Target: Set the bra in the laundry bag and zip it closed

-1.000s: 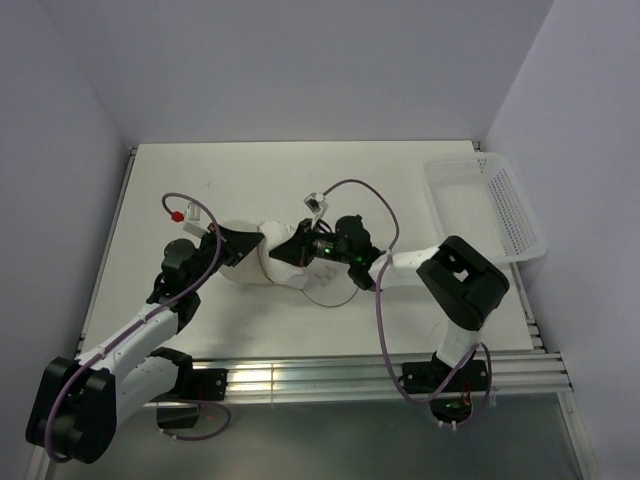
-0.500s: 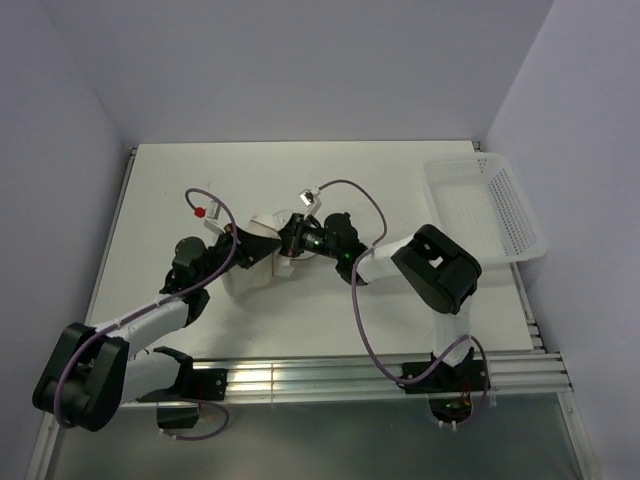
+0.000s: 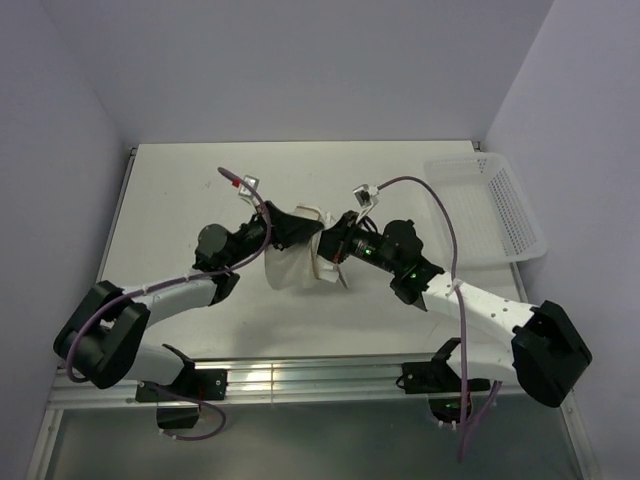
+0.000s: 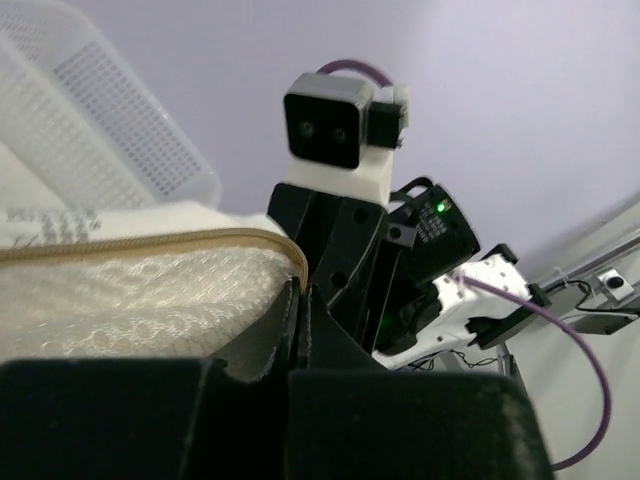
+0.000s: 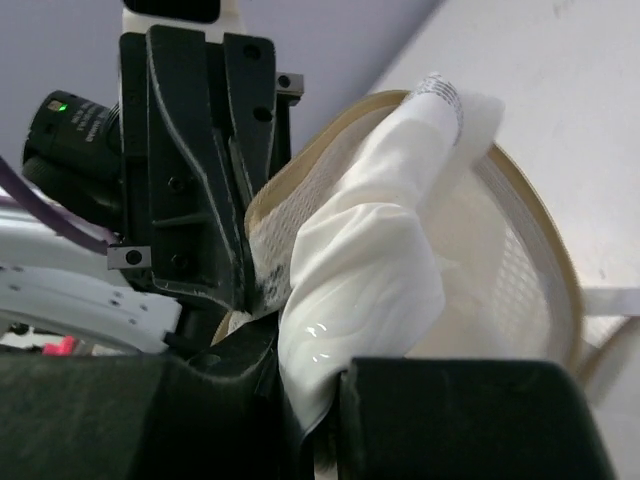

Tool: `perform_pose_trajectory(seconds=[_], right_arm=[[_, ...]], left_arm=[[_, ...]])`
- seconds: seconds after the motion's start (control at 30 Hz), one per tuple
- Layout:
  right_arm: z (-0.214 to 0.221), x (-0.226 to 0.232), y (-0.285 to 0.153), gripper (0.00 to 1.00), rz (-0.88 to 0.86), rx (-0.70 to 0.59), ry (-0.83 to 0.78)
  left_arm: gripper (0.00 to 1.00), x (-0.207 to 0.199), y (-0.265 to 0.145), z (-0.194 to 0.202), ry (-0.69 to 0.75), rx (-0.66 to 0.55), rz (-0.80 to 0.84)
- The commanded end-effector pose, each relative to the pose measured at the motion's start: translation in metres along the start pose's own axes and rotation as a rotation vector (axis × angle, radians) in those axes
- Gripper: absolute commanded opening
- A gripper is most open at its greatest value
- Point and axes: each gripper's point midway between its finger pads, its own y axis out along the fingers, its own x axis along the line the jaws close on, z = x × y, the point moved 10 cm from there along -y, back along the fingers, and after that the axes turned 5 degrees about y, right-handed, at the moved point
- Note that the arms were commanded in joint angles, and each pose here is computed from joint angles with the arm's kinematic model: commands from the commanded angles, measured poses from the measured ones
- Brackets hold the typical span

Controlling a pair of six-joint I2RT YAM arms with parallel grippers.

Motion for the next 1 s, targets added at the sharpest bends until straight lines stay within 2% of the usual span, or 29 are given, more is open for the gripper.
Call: perform_pose_trajectory(seconds=[0.0,0.03,0.1,0.2,0.27,0.37,0.5,0.57,0.6,0.67,0.7,0.8,0.9,0.97], right_arm=[[0.031,-0.031,-0.001,0.00,0.119,0.135,0.031],[0.038,-0.039,0.000,0.00,0.132,0.143,0.053],[0.045,-0.056,0.014,0.02,0.156,0.119,0.103],[0.049,-0.073,0.044,0.03,0.178,0.101,0.196],[0.054,-0.080,0.055,0.02,0.189,0.105,0.242],[0.058,-0.074,0.064,0.03,0.237,0.115,0.217],[0.060,-0.062,0.077,0.13,0.287,0.127,0.207],[0.068,-0.064,0.081,0.22,0.327,0.144,0.219],[0.067,-0.063,0.086,0.39,0.332,0.149,0.226],[0.071,-0.067,0.085,0.55,0.378,0.178,0.233],[0.072,-0.068,0.082,0.67,0.394,0.179,0.230],[0.065,-0.064,0.070,0.85,0.451,0.154,0.204],[0.055,-0.056,0.063,0.95,0.478,0.156,0.158],[0.051,-0.054,0.057,0.97,0.499,0.159,0.141]], left_arm=[[0.00,0.036,-0.036,0.031,-0.099,-0.011,-0.059],[0.00,0.033,-0.042,0.031,-0.076,-0.039,-0.002],[0.00,0.049,-0.059,0.047,-0.154,-0.036,-0.031],[0.00,0.054,-0.068,0.055,-0.197,-0.048,0.021],[0.00,0.056,-0.071,0.058,-0.173,-0.047,-0.002],[0.00,0.058,-0.077,0.055,-0.127,-0.044,-0.080],[0.00,0.055,-0.082,0.050,-0.067,-0.058,-0.163],[0.00,0.048,-0.084,0.047,-0.040,-0.088,-0.151],[0.01,0.047,-0.086,0.047,-0.036,-0.096,-0.149],[0.02,0.047,-0.090,0.046,-0.035,-0.103,-0.159],[0.05,0.048,-0.092,0.048,-0.038,-0.101,-0.170],[0.08,0.051,-0.098,0.051,-0.035,-0.100,-0.200],[0.09,0.052,-0.101,0.052,-0.032,-0.103,-0.204],[0.09,0.053,-0.102,0.053,-0.036,-0.104,-0.209]])
